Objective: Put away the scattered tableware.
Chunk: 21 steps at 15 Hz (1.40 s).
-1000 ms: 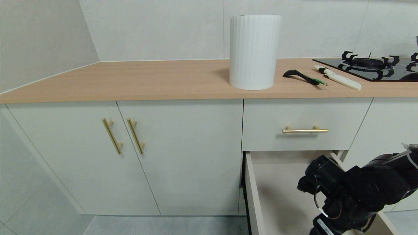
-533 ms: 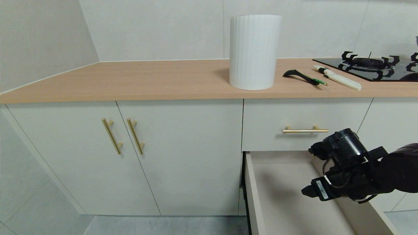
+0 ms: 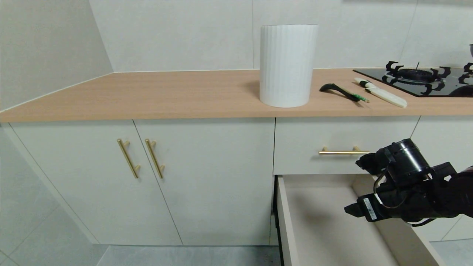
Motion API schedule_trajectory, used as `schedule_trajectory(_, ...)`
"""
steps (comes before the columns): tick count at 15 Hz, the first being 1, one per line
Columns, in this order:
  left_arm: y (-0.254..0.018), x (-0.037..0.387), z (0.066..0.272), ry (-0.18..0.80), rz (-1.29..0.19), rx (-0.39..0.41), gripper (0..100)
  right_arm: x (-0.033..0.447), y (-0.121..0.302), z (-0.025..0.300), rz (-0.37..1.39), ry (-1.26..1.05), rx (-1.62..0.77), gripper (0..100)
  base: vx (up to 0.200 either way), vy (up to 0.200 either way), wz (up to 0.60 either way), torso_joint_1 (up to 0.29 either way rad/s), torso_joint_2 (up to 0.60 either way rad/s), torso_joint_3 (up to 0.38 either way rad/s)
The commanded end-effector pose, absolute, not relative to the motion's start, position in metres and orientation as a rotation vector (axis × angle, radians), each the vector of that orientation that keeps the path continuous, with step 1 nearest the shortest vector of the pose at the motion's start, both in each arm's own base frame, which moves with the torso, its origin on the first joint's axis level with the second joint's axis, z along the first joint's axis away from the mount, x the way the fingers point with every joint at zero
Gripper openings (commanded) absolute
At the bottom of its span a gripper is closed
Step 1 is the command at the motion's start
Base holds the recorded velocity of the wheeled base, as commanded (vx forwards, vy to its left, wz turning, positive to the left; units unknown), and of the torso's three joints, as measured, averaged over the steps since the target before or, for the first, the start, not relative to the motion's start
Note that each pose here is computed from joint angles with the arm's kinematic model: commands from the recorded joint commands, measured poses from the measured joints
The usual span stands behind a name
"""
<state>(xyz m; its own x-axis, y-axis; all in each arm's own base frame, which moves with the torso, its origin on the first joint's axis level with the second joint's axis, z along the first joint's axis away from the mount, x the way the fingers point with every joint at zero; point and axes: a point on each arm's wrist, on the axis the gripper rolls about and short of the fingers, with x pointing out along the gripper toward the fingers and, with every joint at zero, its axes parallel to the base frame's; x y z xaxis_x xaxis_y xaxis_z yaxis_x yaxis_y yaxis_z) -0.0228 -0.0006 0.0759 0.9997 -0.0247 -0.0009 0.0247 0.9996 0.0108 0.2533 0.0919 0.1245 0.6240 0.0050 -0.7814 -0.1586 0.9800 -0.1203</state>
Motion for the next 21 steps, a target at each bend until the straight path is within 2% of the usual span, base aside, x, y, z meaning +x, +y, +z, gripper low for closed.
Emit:
schedule_trajectory(1, -0.001, -0.023, 0.076, 0.000, -0.025, 0.011, 100, 0.253, 0.092, 0.126, 0.092, 0.888, -0.185, 100, 0.000, 0.000, 0.00, 0.085, -0.18, -0.281)
schedule_trajectory(11, -0.001, -0.023, 0.076, 0.000, -0.025, 0.011, 100, 0.252, 0.091, 0.130, 0.089, 0.869, -0.178, 100, 0.000, 0.000, 0.00, 0.181, -0.49, -0.288)
schedule_trajectory(15, -0.001, -0.023, 0.076, 0.000, -0.025, 0.011, 100, 0.269, 0.077, 0.141, 0.037, 0.705, -0.109, 100, 0.000, 0.000, 0.00, 0.102, -0.24, -0.138)
schedule_trajectory(18, -0.001, -0.023, 0.076, 0.000, -0.025, 0.011, 100, 0.291, 0.073, 0.173, 0.039, 0.526, -0.055, 100, 0.000, 0.000, 0.00, 0.000, 0.00, 0.000)
schedule_trajectory(21, -0.001, -0.023, 0.076, 0.000, -0.025, 0.011, 100, 0.301, 0.075, 0.199, 0.036, 0.508, -0.039, 100, 0.000, 0.000, 0.00, 0.000, 0.00, 0.000)
